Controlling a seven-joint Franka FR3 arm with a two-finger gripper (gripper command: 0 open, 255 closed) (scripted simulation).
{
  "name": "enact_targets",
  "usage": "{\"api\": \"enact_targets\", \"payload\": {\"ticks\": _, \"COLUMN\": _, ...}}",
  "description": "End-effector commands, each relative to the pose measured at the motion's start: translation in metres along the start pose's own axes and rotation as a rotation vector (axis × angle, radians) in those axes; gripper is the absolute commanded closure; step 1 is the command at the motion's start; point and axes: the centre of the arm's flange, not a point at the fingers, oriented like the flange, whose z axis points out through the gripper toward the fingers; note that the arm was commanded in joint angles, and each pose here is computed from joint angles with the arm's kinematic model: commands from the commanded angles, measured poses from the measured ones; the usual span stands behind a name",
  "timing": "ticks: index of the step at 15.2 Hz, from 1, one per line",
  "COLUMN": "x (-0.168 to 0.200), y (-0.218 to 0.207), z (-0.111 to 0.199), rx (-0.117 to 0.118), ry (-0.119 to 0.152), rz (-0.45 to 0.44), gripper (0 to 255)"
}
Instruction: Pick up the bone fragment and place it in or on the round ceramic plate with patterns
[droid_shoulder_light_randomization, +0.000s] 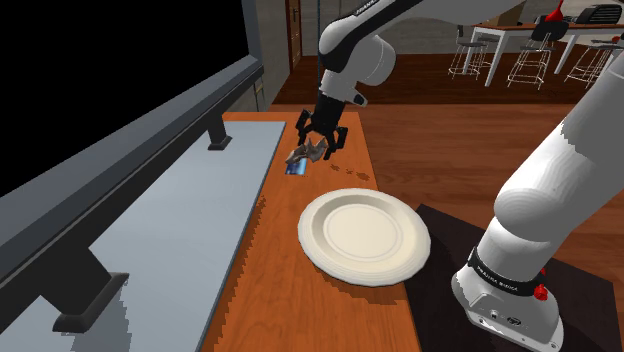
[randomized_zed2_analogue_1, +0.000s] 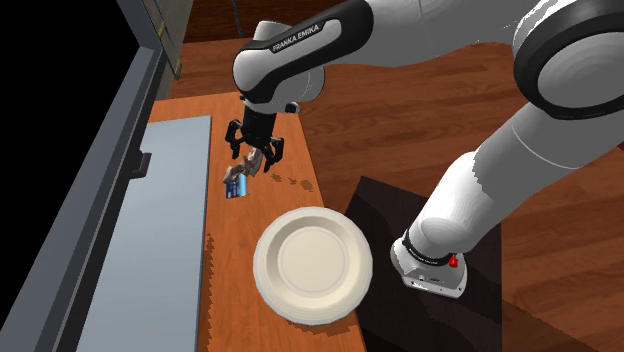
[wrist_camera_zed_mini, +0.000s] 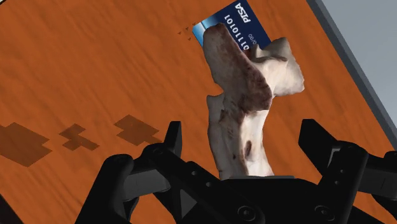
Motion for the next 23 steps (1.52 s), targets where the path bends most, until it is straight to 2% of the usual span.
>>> {"api": "enact_targets", "payload": {"ticks": 1, "x": 0.000, "y": 0.000, "z": 0.000, "rx": 0.000, "ry": 0.000, "rz": 0.000, "gripper": 0}}
{"api": "enact_targets", "payload": {"ticks": 4, "x": 0.000, "y": 0.000, "z": 0.000, "rx": 0.000, "ry": 0.000, "rz": 0.000, "gripper": 0}}
{"api": "enact_targets", "payload": {"ticks": 5, "x": 0.000, "y": 0.000, "z": 0.000, "rx": 0.000, "ry": 0.000, "rz": 0.000, "gripper": 255}}
{"api": "enact_targets", "payload": {"ticks": 14, "x": 0.000, "y": 0.000, "z": 0.000, "rx": 0.000, "ry": 0.000, "rz": 0.000, "gripper": 255}}
{"api": "enact_targets", "payload": {"ticks": 23, "x": -0.018, "y": -0.008, "z": -0.043, "rx": 0.000, "ry": 0.000, "rz": 0.000, "gripper": 255}}
